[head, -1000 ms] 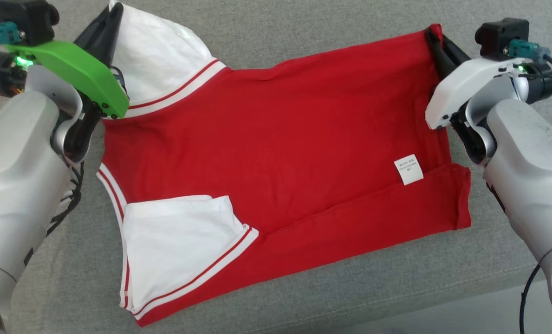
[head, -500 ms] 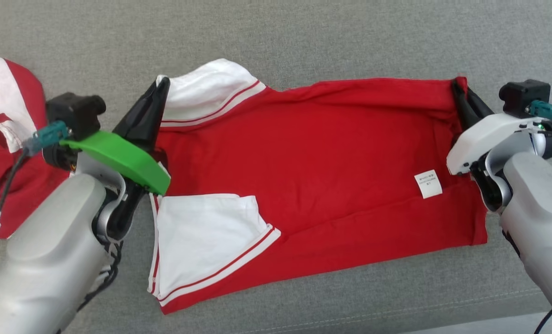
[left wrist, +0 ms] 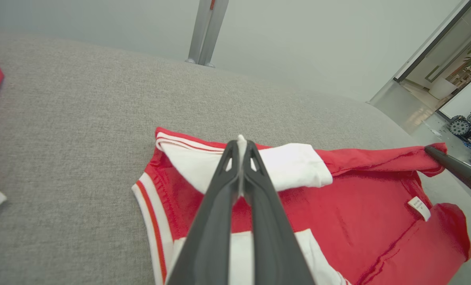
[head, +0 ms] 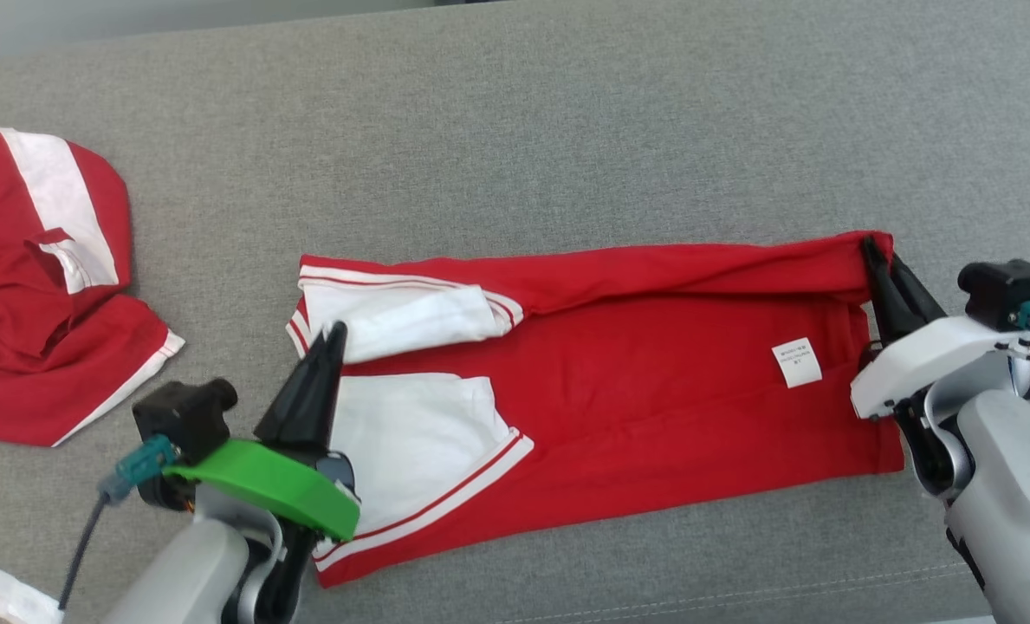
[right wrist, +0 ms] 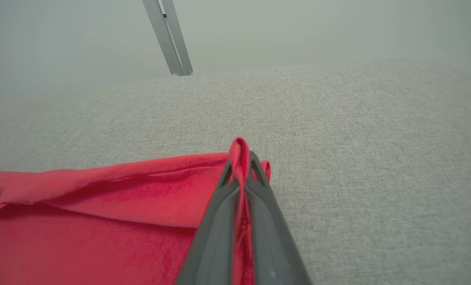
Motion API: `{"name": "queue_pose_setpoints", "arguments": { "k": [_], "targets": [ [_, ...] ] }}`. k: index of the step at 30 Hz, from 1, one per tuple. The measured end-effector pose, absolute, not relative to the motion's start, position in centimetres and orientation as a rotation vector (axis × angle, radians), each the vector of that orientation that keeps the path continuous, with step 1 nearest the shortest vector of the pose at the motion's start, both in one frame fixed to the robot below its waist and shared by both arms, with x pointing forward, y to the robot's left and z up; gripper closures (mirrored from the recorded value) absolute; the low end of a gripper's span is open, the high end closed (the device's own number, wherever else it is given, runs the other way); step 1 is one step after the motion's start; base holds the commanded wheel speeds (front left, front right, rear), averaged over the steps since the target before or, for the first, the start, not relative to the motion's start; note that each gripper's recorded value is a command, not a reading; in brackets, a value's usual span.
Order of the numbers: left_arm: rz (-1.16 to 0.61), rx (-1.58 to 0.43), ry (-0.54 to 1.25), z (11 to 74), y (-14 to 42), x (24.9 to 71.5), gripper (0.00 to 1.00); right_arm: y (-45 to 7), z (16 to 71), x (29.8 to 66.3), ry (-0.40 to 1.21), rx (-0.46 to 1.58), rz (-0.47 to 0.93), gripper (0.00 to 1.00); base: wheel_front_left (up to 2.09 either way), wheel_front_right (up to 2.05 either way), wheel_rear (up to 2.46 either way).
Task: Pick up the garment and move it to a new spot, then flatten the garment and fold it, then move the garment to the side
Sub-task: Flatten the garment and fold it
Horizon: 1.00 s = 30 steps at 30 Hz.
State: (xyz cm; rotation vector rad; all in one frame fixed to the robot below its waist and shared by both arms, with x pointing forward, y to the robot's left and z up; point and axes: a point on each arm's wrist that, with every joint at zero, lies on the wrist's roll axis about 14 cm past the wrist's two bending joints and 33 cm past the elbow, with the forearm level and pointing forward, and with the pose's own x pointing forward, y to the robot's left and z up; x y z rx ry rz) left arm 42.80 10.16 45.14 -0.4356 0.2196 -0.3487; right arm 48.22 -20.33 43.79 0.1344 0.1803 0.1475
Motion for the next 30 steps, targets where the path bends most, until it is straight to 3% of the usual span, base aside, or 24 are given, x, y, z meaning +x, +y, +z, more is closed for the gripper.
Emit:
{"name": "queue_pose_setpoints", "arguments": {
  "k": [6, 7, 8, 9, 10, 11, 21, 30],
  "targets": [
    [-0.317, -0.439, 0.262, 43.7, 10.3, 40.1, 1.00, -20.3, 43.1, 46.1, 0.191, 0.168, 0.125, 1.00, 0.00, 0.00, 0.00],
    [-0.315, -0.436, 0.267, 43.5, 10.2, 39.8, 1.00, -20.3, 43.1, 45.8, 0.191, 0.170, 0.122, 0.60, 0.00, 0.00, 0.00],
    [-0.309, -0.439, 0.272, 43.3, 10.2, 39.5, 1.00, -20.3, 43.0, 45.5, 0.191, 0.171, 0.121, 0.00, 0.00, 0.00, 0.00],
    [-0.298, -0.449, 0.273, 43.2, 10.2, 39.3, 0.93, -20.3, 43.0, 45.3, 0.190, 0.177, 0.118, 0.00, 0.00, 0.00, 0.00],
    [-0.295, -0.445, 0.273, 43.2, 10.2, 39.1, 0.50, -20.1, 43.1, 45.0, 0.186, 0.187, 0.116, 0.00, 0.00, 0.00, 0.00],
    [-0.296, -0.436, 0.270, 43.3, 10.2, 39.0, 0.00, -20.0, 43.2, 44.9, 0.182, 0.192, 0.116, 0.00, 0.00, 0.00, 0.00],
    [-0.233, -0.347, 0.109, 47.0, 12.6, 39.6, 0.00, -20.7, 46.2, 43.9, 0.095, 0.192, 0.102, 0.00, 0.00, 0.00, 0.00],
    [-0.049, -0.255, -0.046, 50.1, 18.0, 39.2, 0.00, -20.9, 42.5, 43.2, 0.228, 0.177, 0.075, 0.00, 0.00, 0.00, 0.00]
  ]
}}
